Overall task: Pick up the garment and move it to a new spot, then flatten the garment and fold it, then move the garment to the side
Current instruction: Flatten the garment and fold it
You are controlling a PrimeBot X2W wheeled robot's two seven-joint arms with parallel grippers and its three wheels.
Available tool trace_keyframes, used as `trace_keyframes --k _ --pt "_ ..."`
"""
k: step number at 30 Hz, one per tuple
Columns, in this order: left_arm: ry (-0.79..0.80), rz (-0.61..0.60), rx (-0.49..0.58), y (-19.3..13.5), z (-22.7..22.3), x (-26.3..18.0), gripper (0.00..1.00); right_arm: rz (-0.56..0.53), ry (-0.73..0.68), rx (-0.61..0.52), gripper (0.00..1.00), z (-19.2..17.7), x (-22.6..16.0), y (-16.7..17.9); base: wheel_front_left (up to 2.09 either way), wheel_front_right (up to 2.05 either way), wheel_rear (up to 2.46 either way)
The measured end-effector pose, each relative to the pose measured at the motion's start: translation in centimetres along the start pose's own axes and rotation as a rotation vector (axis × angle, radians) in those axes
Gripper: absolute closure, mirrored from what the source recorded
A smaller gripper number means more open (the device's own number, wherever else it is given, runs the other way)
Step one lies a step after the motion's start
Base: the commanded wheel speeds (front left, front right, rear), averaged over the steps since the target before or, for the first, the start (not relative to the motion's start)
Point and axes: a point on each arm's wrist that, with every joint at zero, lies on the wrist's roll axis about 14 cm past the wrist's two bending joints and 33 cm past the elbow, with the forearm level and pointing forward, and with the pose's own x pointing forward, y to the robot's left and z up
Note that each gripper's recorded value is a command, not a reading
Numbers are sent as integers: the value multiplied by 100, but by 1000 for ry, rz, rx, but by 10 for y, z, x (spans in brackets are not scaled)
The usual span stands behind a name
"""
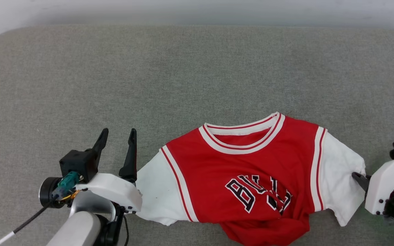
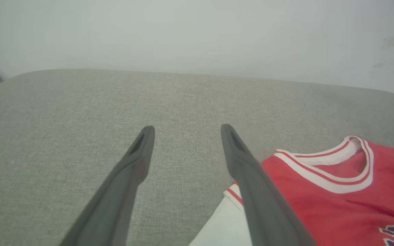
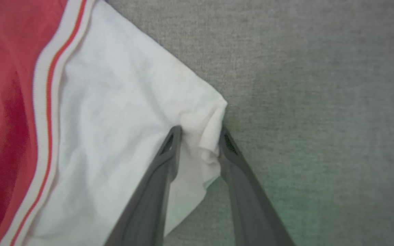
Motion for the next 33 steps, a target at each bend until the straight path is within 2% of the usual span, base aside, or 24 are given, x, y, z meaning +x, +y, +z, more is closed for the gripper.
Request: trace_keyframes --k 4,12,16,27,28,29,30,33 --pt "130 -20 -13 8 -16 -8 0 17 -56 -21 100 7 -6 8 0 0 0" --pt "566 -47 -44 26 -71 -52 0 18 -182 -70 100 17 -34 14 0 0 0" --pt "758 -98 -66 19 -97 -71 0 -3 -218 -72 100 19 -48 8 0 0 0" --pt "935 -151 -95 13 -128 -58 0 -18 -212 -48 100 11 -48 2 0 0 0" --pt "952 -156 -104 12 -131 -57 17 -18 -211 -46 100 11 -48 3 0 0 0" --pt "962 -158 -115 11 -133 -56 68 -18 -210 -44 100 10 -48 3 0 0 0" --pt "967 -161 -115 11 -135 -55 100 -17 -211 -42 100 10 -48 3 0 0 0" --pt "946 -156 -112 13 -135 -51 100 -15 -223 -44 100 12 -50 4 0 0 0"
